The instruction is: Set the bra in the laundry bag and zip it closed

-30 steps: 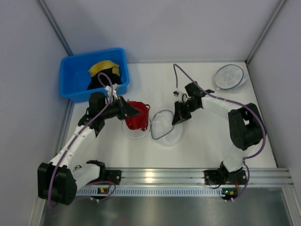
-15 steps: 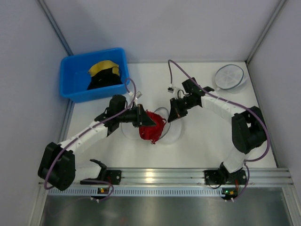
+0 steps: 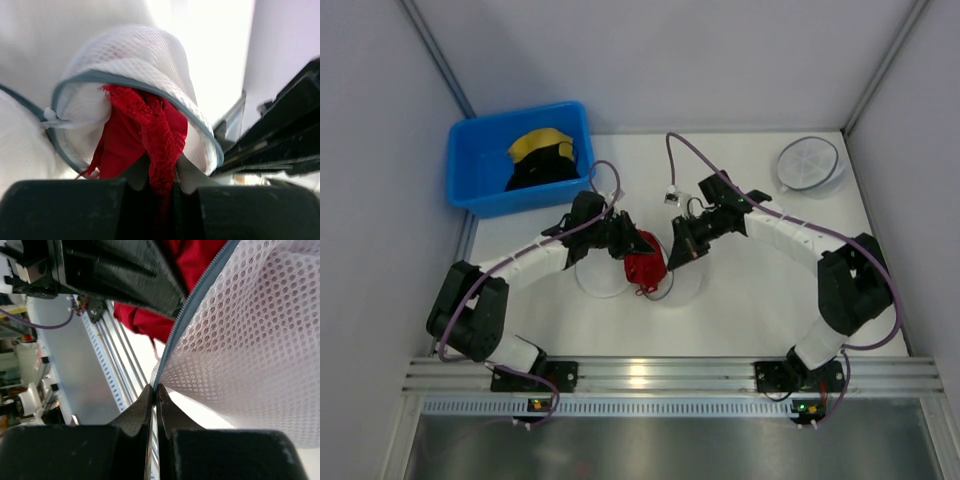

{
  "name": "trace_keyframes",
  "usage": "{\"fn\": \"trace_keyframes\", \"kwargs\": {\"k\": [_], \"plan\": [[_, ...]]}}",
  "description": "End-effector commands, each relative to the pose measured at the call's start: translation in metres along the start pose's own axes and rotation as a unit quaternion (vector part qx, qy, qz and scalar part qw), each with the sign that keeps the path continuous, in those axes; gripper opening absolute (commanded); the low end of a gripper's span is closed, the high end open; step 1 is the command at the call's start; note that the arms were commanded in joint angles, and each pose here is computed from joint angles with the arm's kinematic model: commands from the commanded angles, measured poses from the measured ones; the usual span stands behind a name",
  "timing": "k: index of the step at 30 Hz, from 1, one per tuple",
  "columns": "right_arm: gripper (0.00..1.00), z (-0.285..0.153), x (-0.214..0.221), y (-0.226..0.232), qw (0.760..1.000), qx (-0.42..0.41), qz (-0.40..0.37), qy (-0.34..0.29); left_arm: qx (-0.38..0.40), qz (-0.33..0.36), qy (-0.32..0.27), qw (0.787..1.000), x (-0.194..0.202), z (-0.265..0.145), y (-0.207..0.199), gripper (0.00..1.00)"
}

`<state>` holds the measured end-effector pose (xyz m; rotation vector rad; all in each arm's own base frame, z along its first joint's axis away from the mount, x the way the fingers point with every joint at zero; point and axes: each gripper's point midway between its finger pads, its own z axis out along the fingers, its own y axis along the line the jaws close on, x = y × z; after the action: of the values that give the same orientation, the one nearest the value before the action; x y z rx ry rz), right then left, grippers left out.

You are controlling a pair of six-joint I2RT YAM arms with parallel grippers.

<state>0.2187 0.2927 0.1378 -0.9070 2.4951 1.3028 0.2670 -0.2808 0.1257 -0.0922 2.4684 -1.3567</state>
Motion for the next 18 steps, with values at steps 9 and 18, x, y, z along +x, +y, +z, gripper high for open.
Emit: {"fn": "trace_keyframes", "kwargs": {"k": [9, 18], "plan": [[0.0, 0.014, -0.029, 0.05, 0.989, -0.141, 0.028, -0.039, -0.158, 0.037, -0.114, 0.98, -0.041, -0.06, 0.003, 0.0], [0.0, 0.027, -0.029, 0.03, 0.984, -0.148, 0.082, -0.052, -0.279, 0.106, -0.09, 0.95, -0.018, 0.002, 0.03, 0.0]]}}
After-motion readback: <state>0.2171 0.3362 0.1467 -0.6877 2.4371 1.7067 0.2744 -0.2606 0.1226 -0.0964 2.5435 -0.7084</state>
